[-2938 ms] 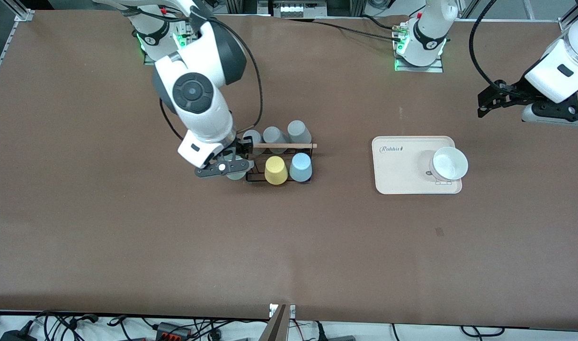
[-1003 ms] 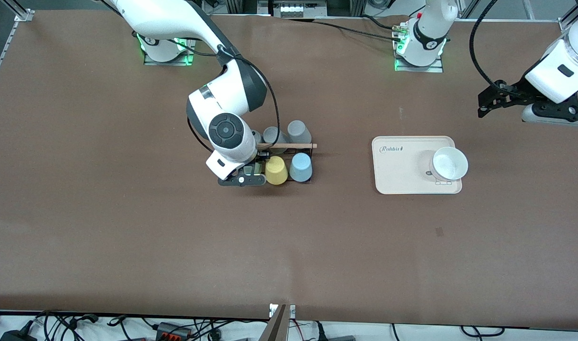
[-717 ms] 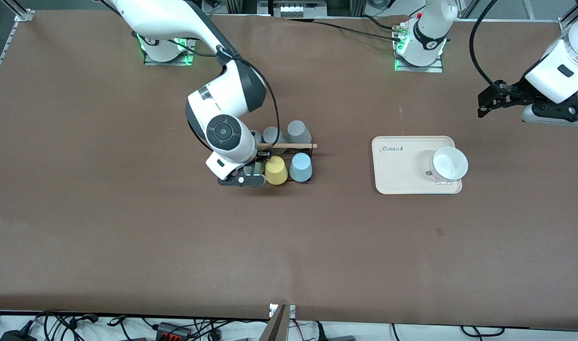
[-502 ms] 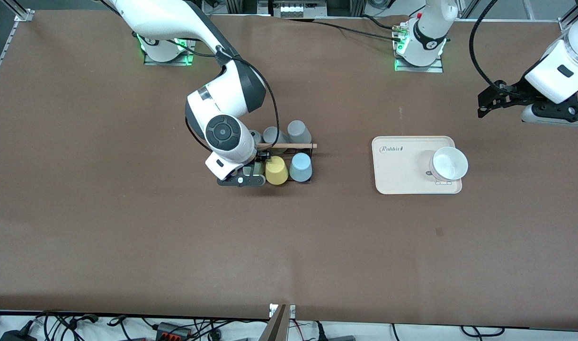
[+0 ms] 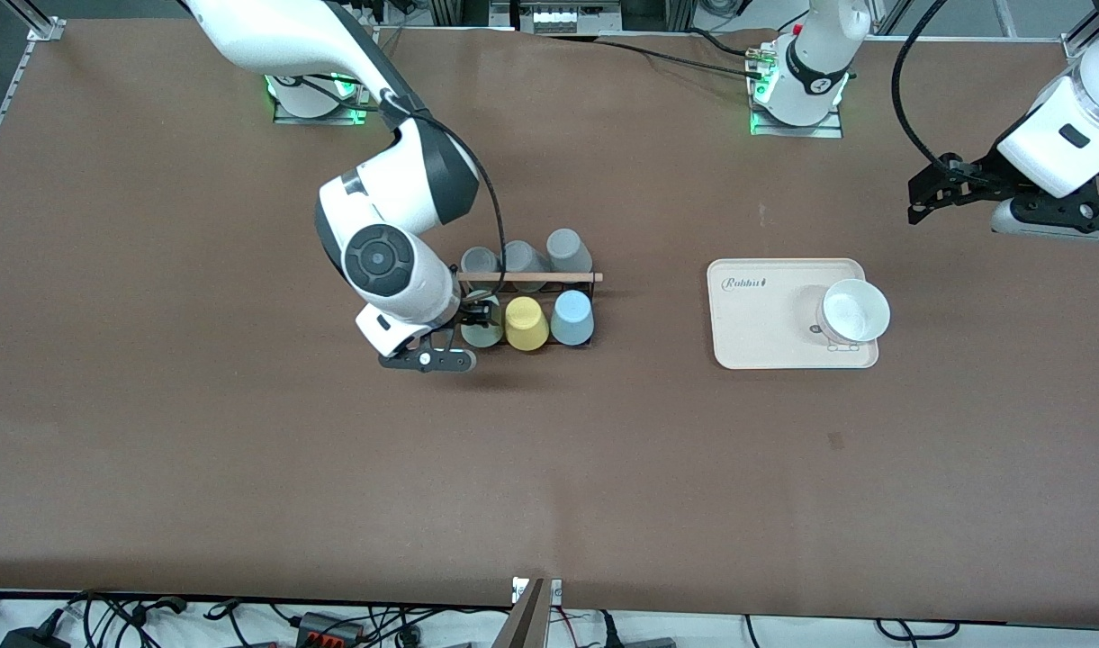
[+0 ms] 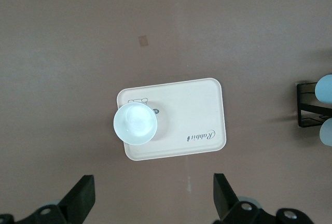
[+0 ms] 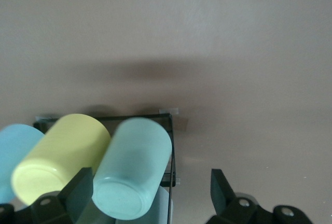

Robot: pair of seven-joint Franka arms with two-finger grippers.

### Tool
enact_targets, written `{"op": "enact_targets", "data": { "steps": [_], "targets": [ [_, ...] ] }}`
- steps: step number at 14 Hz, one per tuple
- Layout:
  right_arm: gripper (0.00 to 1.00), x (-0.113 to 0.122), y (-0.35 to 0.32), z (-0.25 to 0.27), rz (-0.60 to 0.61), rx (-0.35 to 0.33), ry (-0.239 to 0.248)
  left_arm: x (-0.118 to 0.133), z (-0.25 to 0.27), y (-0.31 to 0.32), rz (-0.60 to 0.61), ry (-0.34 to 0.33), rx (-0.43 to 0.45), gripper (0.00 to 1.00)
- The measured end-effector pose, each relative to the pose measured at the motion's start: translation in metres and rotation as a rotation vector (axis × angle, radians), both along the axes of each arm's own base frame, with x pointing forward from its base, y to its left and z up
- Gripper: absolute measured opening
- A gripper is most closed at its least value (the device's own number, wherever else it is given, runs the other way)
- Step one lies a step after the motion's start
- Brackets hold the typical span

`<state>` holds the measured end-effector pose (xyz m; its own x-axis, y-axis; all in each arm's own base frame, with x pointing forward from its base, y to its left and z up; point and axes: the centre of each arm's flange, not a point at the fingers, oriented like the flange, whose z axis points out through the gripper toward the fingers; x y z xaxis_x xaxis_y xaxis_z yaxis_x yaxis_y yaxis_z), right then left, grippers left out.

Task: Hang scattered cups on rack with three cups
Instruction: 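Open the right gripper and withdraw it from the rack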

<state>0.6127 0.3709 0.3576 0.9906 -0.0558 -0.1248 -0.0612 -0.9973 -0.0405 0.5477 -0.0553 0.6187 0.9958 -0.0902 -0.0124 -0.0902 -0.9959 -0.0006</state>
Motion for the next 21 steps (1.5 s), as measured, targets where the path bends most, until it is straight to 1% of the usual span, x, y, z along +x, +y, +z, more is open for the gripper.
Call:
{"op": "enact_targets", "data": {
  "steps": [2, 4, 8, 9, 10, 12, 15, 18, 21],
  "targets": [
    [1.0, 0.004, -0.012, 0.023, -0.015, 0.007, -0.013, 0.0, 0.0, 0.0, 0.0, 0.0, 0.0, 1.0],
    [1.0, 0.015, -0.038, 0.05, -0.052, 0.017, -0.036, 0.0, 0.0, 0.0, 0.0, 0.0, 0.0, 1.0],
    [1.0, 0.042, -0.122, 0.105, -0.165, 0.039, -0.096, 0.0, 0.0, 0.0, 0.0, 0.001, 0.0, 1.0],
    [1.0, 0.045, -0.141, 0.117, -0.179, 0.039, -0.099, 0.0, 0.0, 0.0, 0.0, 0.001, 0.0, 1.0],
    [1.0, 0.045, -0.158, 0.128, -0.171, 0.038, -0.095, 0.0, 0.0, 0.0, 0.0, 0.001, 0.0, 1.0],
    [1.0, 0.045, -0.192, 0.149, -0.118, 0.029, -0.1, 0.001, -0.001, 0.0, -0.001, 0.001, 0.0, 1.0],
    [1.0, 0.049, -0.269, 0.178, -0.035, 0.005, -0.129, 0.001, -0.001, 0.0, 0.0, 0.001, 0.0, 1.0],
    [1.0, 0.046, -0.335, 0.201, -0.014, 0.005, -0.155, 0.001, -0.001, 0.0, 0.0, 0.002, 0.0, 1.0],
    [1.0, 0.041, -0.37, 0.216, 0.008, 0.003, -0.178, 0.001, -0.001, 0.0, -0.001, 0.002, 0.0, 1.0]
  ]
}}
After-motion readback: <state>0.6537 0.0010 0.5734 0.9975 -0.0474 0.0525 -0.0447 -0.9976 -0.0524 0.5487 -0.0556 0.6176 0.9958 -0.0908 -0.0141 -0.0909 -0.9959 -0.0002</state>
